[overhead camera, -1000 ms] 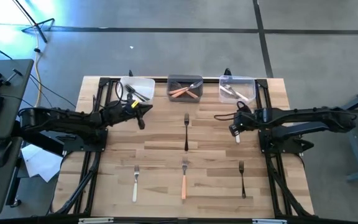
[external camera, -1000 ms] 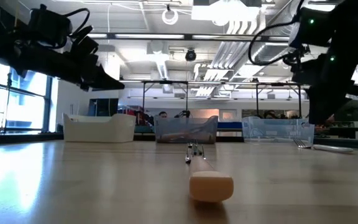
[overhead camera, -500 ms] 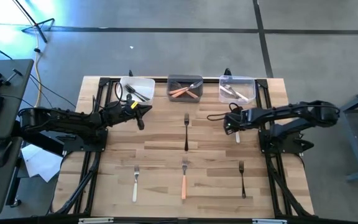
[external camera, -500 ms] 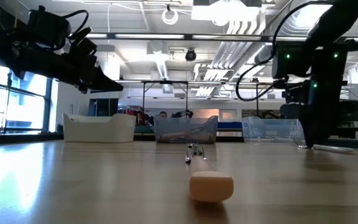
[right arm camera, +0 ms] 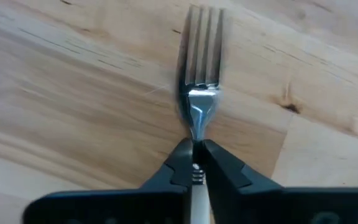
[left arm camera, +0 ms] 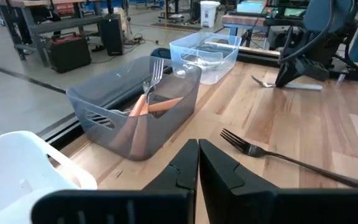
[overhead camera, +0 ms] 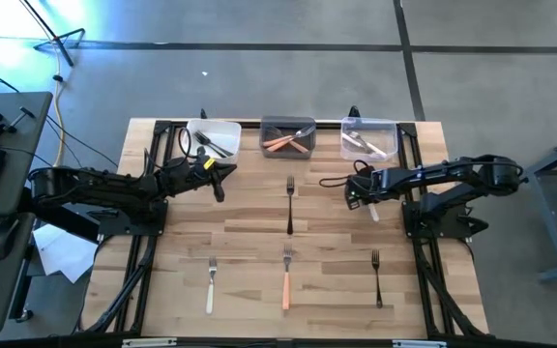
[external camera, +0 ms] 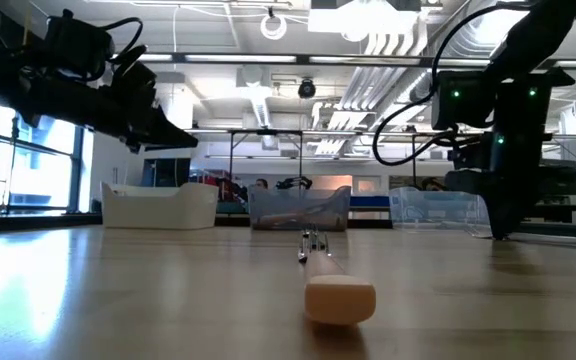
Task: Sort silverware by color (type)
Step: Put the top white fork into the transparent bin
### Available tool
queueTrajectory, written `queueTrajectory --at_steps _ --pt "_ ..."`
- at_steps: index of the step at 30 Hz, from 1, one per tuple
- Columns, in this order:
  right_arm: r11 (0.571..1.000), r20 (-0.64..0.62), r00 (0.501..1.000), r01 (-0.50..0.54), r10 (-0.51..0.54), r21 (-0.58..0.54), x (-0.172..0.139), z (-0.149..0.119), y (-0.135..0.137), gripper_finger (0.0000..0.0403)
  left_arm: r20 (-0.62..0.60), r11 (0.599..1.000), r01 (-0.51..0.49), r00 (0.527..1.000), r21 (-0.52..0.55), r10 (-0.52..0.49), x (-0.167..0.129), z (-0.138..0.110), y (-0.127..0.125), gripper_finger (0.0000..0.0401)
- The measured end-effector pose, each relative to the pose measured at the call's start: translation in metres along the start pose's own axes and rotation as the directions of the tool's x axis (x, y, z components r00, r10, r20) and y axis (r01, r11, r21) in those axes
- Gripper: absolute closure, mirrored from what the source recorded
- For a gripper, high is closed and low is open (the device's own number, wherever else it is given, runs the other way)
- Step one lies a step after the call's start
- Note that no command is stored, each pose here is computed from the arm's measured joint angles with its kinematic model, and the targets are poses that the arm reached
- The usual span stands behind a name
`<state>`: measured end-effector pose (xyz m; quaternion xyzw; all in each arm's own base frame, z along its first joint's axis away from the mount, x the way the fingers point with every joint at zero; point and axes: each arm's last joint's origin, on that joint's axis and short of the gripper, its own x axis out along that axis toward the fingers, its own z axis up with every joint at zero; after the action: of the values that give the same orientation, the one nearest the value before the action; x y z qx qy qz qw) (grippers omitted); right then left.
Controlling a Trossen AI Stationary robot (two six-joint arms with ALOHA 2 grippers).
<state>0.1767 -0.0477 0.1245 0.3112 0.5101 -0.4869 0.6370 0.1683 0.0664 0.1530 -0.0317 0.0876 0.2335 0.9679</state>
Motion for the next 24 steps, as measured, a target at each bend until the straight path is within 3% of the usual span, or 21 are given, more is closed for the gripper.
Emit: queueTrajectory --at_steps 8,11,16,20,24 --pt "0.994 0.034 0.999 -0.012 0.016 -0.11 -0.014 0.007 0.005 0.039 -0.024 1.0 -0.001 1.0 -0.005 0.001 0.0 -0.002 0.0 0.0398" --pt "0.986 0.09 0.995 -0.016 0.032 -0.164 -0.034 0.024 0.01 0.0397 -0.022 1.0 0.0 1.0 -0.006 0.0 0.0 -0.002 0.0 0.0398" --pt "0.968 0.163 0.986 0.079 -0.04 -0.239 -0.076 0.069 0.004 0.0397 -0.016 1.0 0.003 1.0 -0.007 -0.003 0.0 -0.002 0.0 0.0398" --pt "0.921 0.264 0.964 0.13 -0.031 -0.368 -0.103 0.114 -0.009 0.0395 -0.016 1.0 0.003 1.0 -0.009 -0.004 0.0 -0.002 0.0 0.0398" --pt "0.838 0.308 0.951 0.181 -0.017 -0.515 -0.107 0.152 -0.029 0.0395 -0.022 1.0 0.003 1.0 -0.007 -0.003 0.0 -0.002 0.0 0.0398"
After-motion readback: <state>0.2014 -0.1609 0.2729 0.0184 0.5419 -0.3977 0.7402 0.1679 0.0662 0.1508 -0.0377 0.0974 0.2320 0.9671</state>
